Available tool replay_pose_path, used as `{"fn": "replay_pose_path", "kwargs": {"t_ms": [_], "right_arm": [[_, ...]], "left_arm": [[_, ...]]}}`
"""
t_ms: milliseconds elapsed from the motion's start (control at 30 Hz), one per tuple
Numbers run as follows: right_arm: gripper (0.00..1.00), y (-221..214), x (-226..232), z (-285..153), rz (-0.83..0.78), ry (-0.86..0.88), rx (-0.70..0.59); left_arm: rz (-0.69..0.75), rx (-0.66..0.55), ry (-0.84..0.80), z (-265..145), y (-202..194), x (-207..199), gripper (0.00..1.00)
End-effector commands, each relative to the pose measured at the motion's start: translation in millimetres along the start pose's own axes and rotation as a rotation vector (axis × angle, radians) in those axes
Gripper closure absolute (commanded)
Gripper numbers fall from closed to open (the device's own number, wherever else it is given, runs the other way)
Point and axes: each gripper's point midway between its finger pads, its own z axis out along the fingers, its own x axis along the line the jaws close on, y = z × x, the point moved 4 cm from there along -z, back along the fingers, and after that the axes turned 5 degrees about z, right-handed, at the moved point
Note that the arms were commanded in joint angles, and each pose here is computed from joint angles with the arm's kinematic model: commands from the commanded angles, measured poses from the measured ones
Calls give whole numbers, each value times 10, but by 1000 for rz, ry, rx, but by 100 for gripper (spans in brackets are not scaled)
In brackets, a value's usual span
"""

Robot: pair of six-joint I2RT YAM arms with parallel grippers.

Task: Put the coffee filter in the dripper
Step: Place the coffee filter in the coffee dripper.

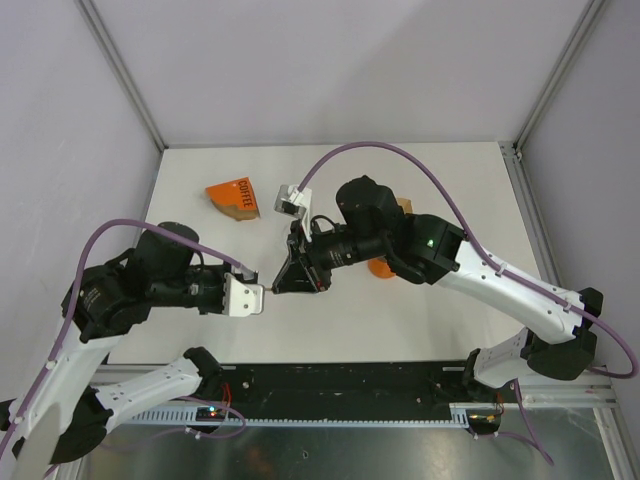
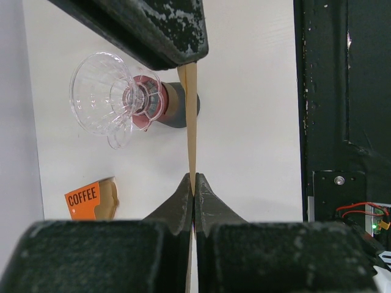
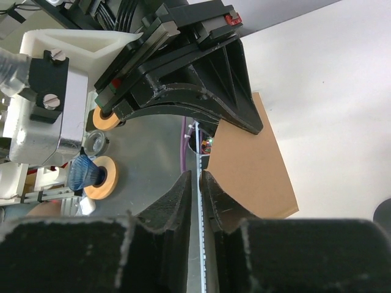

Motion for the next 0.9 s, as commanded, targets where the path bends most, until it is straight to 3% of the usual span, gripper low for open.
{"fn": "replay_pose_path", "kwargs": {"t_ms": [0,167,500,667,867], "right_arm": [[86,124,94,-95,-30,9,-55],[94,114,77,-79,-32,4,-47],[89,67,50,-61,-30,-8,-24],[99,72,45,-69,-28,-17,-29],[100,40,-11,-52,-24,-52,-25]], "left_arm": [[-8,9,-44,-21,-16,-89,100],[-8,4,-42,-28,0,-81,100],[-10,1,-40,-33,15,-66,100],[-11,1,-40,-36,19,-65,100],[-5,-13,-21,-86,70,-27,100]]}}
